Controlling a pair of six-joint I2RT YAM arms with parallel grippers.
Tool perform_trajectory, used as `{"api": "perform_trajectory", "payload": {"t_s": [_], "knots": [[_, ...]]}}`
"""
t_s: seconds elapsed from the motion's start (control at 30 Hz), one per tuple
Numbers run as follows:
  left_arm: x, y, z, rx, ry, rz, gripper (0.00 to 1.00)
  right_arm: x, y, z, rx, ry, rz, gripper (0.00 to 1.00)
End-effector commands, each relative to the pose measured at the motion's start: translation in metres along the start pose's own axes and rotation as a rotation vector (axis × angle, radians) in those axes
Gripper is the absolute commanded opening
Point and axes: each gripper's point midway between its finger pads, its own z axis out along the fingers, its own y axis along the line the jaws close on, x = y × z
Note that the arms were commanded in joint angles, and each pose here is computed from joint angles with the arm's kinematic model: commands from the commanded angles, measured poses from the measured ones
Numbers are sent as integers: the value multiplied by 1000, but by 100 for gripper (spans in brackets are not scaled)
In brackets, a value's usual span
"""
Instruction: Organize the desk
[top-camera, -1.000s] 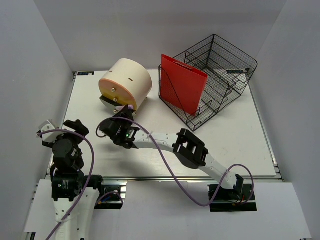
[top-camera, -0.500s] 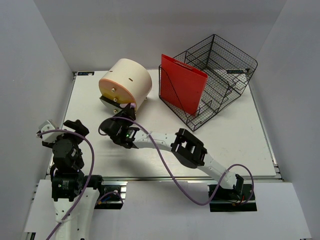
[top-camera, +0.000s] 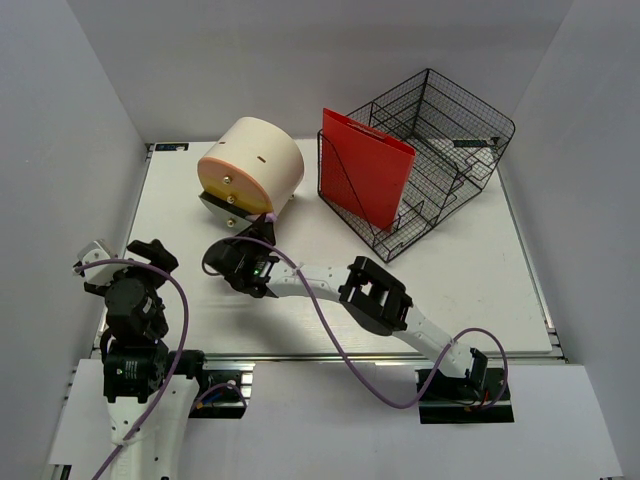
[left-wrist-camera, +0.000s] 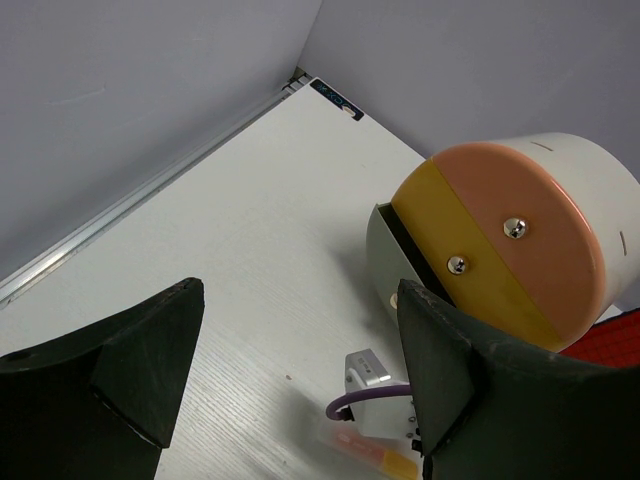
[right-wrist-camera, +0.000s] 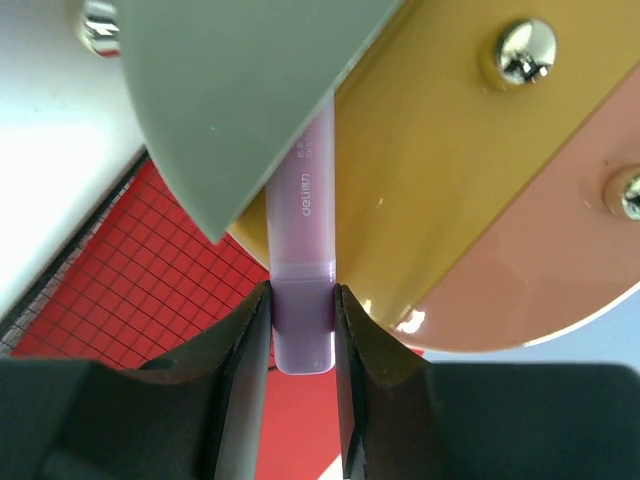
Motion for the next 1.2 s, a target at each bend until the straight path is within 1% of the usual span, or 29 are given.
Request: {"api": "perform_trajectory", "payload": {"t_s": [0.0,0.17,0.23,0.33,0.37,0.4,0.47,0.5,0.6,0.7,0.83,0.97,1.03,1.07,1.1,1.17], "knots": [[-6,-1,-3,2,-9,-7,88,-4,5,2,-10,-20,22,0],[-6,-1,-2,2,-8,-6,88,-11,7,5,-9,-45,16,0],[-5,-1,-2,2,-4,-5,88,-12,6,7,-6,-52,23,4],[-5,-1,-2,2,-4,-6,88,-12,5,8,-2,-59,24,15],[-6,-1,-2,3,-7,-6,88,-12,4,8,-1,-60,24,22],[-4,-1,-2,2,-3,-4,88,-12,4,8,-1,-62,22,34],[-4,-1,-2,2,-3,-2,88,-13,2,8,2,-68,22,45],[-5,-1,-2,1,-5,-5,88,-12,2,8,4,-68,23,56],[-5,-1,-2,1,-6,-5,88,-12,-1,8,8,-71,25,69],[-5,-1,-2,1,-5,-5,88,-10,-2,5,10,-76,27,74],[-5,-1,-2,0,-4,-4,88,-6,-8,-1,21,-86,40,76],[-5,-1,-2,0,-4,-4,88,2,-24,-14,30,-120,88,77],[-6,-1,-2,1,-6,-5,88,6,-44,-33,45,-179,174,78],[-5,-1,-1,0,-3,-3,88,9,-44,-37,25,-196,176,78],[-5,-1,-1,-2,-2,-2,88,15,-54,-46,31,-222,208,78],[-5,-1,-1,-3,-1,-3,88,18,-53,-53,11,-251,249,79]]}}
